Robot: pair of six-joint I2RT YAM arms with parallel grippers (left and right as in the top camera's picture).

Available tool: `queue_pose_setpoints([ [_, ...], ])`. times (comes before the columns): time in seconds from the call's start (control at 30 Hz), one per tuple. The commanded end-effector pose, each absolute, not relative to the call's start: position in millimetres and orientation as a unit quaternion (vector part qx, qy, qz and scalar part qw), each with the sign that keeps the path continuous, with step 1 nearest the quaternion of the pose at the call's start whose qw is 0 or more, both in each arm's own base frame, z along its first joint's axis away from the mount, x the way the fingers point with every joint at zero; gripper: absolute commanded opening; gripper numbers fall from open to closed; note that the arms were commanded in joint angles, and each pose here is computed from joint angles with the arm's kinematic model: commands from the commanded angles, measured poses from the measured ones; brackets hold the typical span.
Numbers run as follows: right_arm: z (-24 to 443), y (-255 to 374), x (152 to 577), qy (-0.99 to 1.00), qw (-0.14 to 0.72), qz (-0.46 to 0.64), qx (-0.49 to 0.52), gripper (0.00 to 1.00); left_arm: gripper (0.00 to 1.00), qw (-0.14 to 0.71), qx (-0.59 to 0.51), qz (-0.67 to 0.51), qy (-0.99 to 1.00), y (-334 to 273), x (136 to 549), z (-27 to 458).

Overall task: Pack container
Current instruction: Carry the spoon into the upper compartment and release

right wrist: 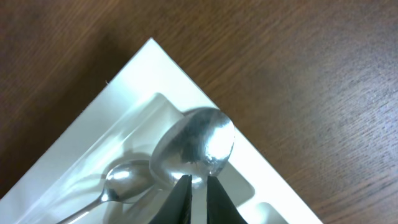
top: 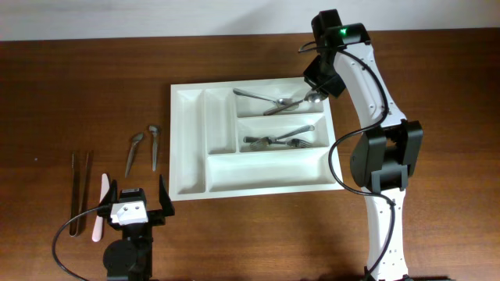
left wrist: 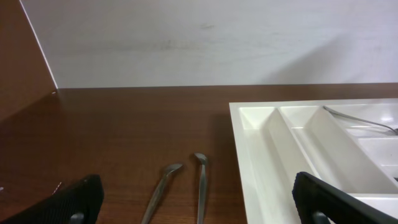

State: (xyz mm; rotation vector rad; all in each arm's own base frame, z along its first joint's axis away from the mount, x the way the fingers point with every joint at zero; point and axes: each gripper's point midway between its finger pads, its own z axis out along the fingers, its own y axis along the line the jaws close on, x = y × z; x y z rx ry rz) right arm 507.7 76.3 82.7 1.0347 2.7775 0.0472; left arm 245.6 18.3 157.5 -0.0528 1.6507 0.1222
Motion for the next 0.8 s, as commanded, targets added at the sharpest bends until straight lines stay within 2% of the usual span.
queue_pose_setpoints([
  [0.0,86.1,75.4,502.8,0.935,0.085,0.014,0.343,0.11,0.99,0.676,-0.022,0.061,0.734,20.0,245.1,157.2],
  [0.77,65.0,69.3,503.8,0.944,0.077,-0.005,0.322,0.13,0.99,0.676,-0.022,0.061,0.734,20.0,245.1,157.2],
])
